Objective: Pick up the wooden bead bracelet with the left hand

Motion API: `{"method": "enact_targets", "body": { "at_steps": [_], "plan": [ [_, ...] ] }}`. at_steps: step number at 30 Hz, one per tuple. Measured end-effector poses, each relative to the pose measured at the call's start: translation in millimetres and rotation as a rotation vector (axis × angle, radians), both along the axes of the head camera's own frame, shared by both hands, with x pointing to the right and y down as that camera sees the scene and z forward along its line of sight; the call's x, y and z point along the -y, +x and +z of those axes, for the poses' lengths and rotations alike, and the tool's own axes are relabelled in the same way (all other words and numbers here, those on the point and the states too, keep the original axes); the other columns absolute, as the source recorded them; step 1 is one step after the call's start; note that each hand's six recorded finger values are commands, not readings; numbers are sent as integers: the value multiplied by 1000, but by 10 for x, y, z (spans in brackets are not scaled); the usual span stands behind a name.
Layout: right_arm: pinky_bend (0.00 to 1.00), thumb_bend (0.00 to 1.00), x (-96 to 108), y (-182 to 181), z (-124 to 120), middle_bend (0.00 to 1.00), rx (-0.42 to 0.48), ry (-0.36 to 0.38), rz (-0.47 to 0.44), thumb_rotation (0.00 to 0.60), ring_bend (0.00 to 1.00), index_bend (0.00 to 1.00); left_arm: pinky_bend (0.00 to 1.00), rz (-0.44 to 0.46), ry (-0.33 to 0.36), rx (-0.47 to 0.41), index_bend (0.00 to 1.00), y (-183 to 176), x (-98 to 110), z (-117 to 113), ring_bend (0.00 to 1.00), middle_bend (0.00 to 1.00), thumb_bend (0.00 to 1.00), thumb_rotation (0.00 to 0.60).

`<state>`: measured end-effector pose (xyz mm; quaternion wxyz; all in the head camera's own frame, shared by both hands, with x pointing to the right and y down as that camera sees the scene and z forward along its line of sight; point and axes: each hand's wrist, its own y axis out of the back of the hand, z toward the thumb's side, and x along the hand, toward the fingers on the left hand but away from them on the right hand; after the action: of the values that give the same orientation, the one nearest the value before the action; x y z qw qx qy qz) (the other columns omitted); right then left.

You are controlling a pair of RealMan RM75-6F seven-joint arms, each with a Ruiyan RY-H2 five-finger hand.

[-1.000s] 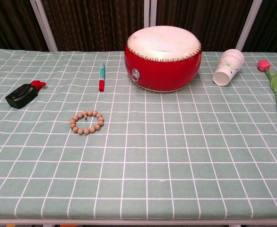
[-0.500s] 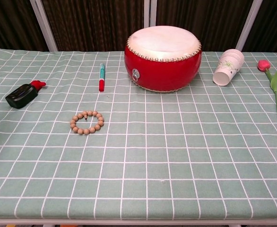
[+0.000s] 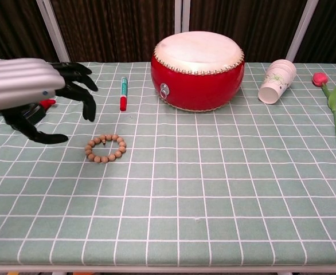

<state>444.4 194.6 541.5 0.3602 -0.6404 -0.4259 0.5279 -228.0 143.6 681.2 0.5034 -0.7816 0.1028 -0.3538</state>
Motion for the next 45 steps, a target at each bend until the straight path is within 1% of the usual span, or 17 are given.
{"method": "enact_targets", "body": {
  "at_steps": [3,6,9,12,19,26,34,45],
  "plan": [
    [0,222,-5,8,18,60,-2,-4,6,600,0,0,47,22,2,49,391,75,-33,193,144,403,287,600],
    [0,221,-8,10,37,60,-1,-8,9,600,0,0,48,21,1,86,391,115,-75,345,145,410,286,600],
    [0,221,-11,14,58,60,-1,-13,12,600,0,0,48,15,16,119,394,115,-87,452,149,418,286,600],
    [0,221,-10,15,65,61,0,-13,14,600,0,0,52,-1,17,138,413,125,-111,537,192,460,284,600],
    [0,221,-25,32,66,61,1,-12,19,600,0,0,53,-27,22,138,425,148,-151,618,197,470,282,600],
    [0,222,-31,55,61,60,2,-11,25,600,0,0,52,-13,34,145,428,210,-153,682,197,471,283,600],
    [0,221,-30,69,73,61,4,-15,27,600,0,0,51,-5,40,175,481,184,-183,778,197,497,282,600],
    [0,221,-35,72,78,61,7,-16,30,600,0,0,52,-12,42,181,502,167,-216,841,197,502,272,600]
  ]
}}
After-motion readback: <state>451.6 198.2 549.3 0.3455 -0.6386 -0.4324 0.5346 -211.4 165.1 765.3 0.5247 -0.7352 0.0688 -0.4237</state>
